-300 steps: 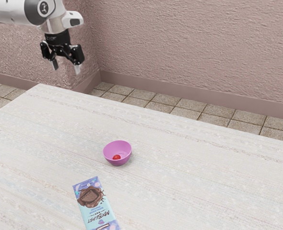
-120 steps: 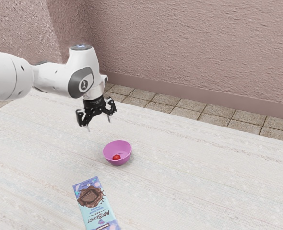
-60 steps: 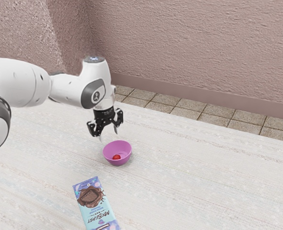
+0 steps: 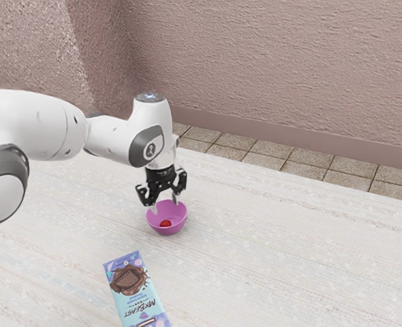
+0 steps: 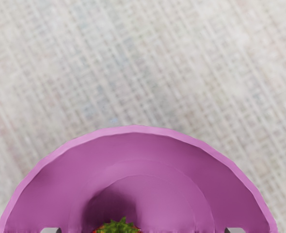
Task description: Take strawberry from the bowl
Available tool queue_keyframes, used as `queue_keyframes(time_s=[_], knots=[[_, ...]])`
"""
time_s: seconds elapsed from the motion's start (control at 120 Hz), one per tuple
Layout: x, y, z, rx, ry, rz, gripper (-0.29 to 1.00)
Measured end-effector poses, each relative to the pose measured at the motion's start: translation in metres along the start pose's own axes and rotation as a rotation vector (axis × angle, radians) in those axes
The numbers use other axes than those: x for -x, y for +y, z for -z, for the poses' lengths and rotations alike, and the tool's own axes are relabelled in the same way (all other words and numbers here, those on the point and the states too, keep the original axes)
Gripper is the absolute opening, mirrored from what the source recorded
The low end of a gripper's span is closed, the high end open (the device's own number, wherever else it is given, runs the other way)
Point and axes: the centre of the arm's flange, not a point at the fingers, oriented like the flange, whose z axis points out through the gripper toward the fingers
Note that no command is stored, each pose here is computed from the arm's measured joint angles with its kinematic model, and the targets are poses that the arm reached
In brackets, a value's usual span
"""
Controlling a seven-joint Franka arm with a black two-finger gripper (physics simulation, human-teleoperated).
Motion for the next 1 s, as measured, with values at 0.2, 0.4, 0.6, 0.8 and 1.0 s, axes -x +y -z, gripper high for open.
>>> queue_keyframes(time_s=[0.2,0.4,0.6,0.8,1.0], knots=[[0.003,0.002,-0.018,-0.015,-0.015,0.007,0.42],[0.009,0.004,-0.02,-0.012,-0.022,0.004,0.42],[0.009,0.003,-0.025,-0.015,-0.031,0.011,0.39],[0.008,0.002,-0.028,-0.016,-0.036,0.019,0.32],[0.01,0.004,-0.027,-0.005,-0.05,0.03,0.3]])
